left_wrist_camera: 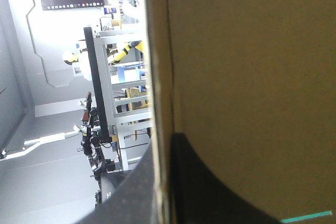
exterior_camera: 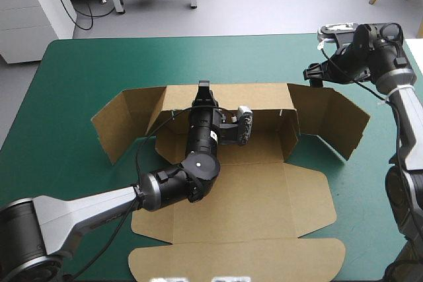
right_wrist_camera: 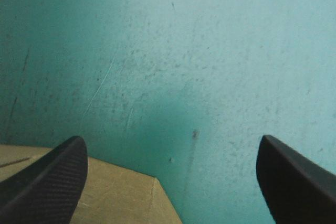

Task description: Fold the box

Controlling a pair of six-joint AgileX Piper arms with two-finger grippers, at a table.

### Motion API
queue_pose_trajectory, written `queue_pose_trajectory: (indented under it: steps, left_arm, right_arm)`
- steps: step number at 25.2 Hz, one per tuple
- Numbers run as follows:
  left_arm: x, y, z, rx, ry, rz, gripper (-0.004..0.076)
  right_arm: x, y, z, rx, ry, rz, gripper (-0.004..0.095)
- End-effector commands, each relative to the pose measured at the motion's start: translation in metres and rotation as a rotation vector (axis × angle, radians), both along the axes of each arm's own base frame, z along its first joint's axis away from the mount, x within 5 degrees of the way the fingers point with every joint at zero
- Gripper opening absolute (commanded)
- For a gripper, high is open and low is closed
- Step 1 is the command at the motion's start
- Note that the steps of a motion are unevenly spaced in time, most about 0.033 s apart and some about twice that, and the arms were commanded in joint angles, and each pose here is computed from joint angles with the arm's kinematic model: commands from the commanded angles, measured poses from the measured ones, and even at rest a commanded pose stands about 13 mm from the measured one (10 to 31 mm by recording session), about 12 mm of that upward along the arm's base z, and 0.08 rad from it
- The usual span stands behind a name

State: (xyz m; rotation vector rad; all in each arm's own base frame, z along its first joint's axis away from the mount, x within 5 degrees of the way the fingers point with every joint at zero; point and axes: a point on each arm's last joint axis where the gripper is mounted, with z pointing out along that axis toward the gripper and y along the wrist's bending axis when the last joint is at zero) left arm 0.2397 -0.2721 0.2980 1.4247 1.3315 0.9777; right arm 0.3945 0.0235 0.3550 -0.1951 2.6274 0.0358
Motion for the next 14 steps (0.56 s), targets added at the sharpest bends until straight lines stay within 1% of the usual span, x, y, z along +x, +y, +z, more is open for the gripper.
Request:
queue_pose_trajectory:
  steps: [1, 3, 6, 9, 10, 14]
  left_arm:
    - [-0.004, 0.006, 0.032, -0.037, -0.116, 0.007, -0.001]
    - [-0.004, 0.006, 0.032, -0.038, -0.114, 0.007, -0.001]
    - [-0.004, 0.006, 0.032, -0.041, -0.109, 0.01, -0.001]
    - [-0.004, 0.006, 0.031, -0.041, -0.104, 0.011, -0.001]
    - [-0.004, 0.006, 0.03, -0.045, -0.098, 0.014, -0.001]
    - [-0.004, 0.007, 0.03, -0.047, -0.093, 0.017, -0.001]
  right_arm:
    - [-0.014, -0.002, 0.028, 0.01, -0.051, 0.025, 0.0792]
    - [-0.017, -0.003, 0.029, 0.015, -0.046, 0.024, 0.0792]
    - [-0.026, -0.002, 0.03, 0.071, -0.039, 0.036, 0.079]
    - [-0.037, -0.001, 0.021, 0.122, -0.01, 0.059, 0.0788]
    - [-0.042, 0.0, 0.019, 0.127, -0.023, 0.078, 0.0788]
    - [-0.056, 0.0, 0.017, 0.132, -0.058, 0.066, 0.0786]
